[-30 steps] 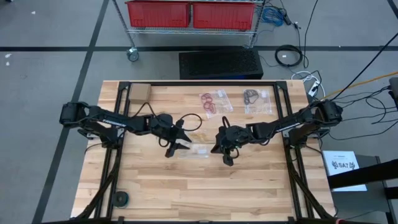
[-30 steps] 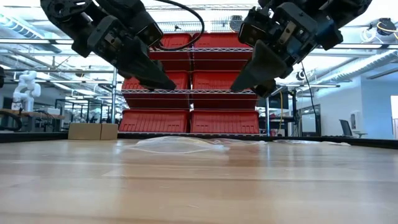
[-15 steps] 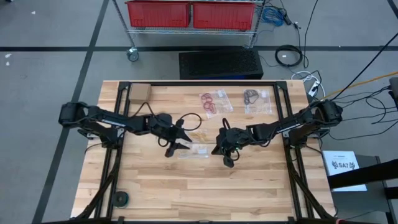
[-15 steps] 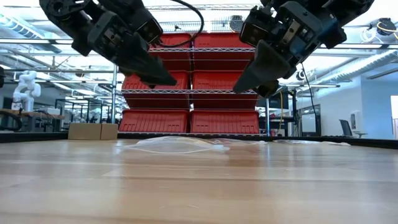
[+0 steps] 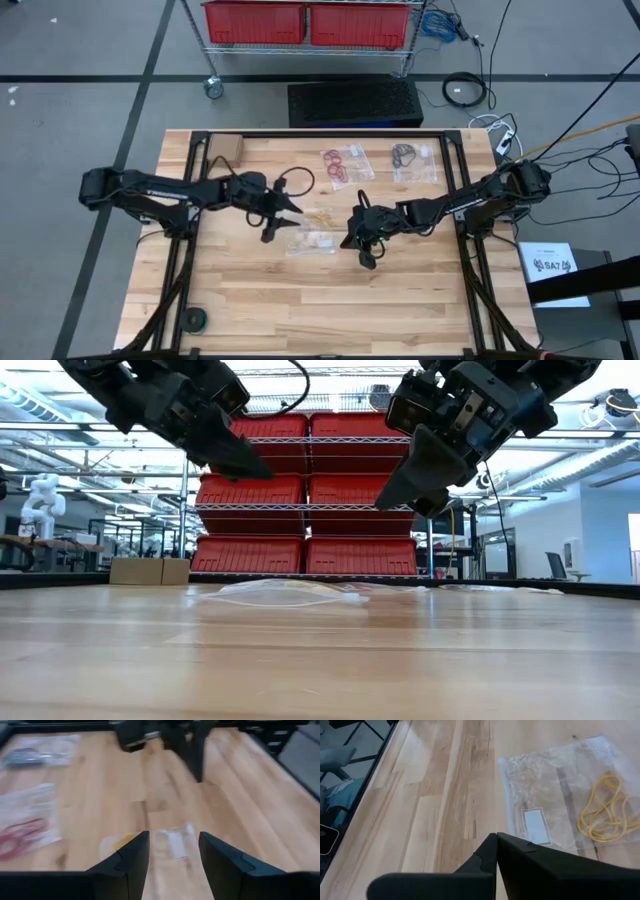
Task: Sort rubber bands
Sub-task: Close the top left transparent zip lock bag
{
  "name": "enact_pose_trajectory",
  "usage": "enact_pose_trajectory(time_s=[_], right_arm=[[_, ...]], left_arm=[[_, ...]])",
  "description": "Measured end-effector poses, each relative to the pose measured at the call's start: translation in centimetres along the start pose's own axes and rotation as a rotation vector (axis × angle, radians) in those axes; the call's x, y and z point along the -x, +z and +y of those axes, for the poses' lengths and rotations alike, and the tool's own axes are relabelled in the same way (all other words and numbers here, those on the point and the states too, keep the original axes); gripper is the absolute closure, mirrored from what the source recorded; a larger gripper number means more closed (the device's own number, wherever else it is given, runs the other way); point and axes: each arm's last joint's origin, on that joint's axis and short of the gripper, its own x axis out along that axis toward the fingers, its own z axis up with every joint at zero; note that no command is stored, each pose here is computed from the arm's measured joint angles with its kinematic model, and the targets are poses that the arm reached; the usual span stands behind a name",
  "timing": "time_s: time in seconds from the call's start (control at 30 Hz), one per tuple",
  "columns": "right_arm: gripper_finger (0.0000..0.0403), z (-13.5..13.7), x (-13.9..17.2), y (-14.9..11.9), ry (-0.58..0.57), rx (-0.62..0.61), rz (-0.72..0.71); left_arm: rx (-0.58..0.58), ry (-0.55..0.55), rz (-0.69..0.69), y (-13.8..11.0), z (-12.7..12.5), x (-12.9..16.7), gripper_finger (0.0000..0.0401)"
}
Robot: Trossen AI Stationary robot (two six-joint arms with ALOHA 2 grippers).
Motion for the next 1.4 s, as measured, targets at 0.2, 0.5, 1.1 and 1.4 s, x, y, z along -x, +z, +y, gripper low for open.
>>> enact_pose_trajectory(time_s=[0.2, 0.5, 1.1, 1.4], right_arm=[[0.0403, 0.0, 0.0, 0.0, 0.0, -0.019, 0.001], [0.0403, 0.0, 0.0, -0.1, -0.005, -0.096, 0.013], [0.0403, -0.4, -6.0, -3.9, 0.007, -0.204, 0.07], [0.0403, -1.7, -6.1, -4.4, -0.157, -0.258, 0.083]], left_arm=[[0.034, 0.135, 0.071, -0.6, 1.2, 0.7, 0.0225], [0.086, 0.267, 0.286, -3.9, 2.9, -1.3, 0.0302], [0.179, 0.203, 0.453, -7.9, 4.5, -3.5, 0.0397], [0.276, 0.097, 0.493, -8.2, 2.3, -3.9, 0.0397]])
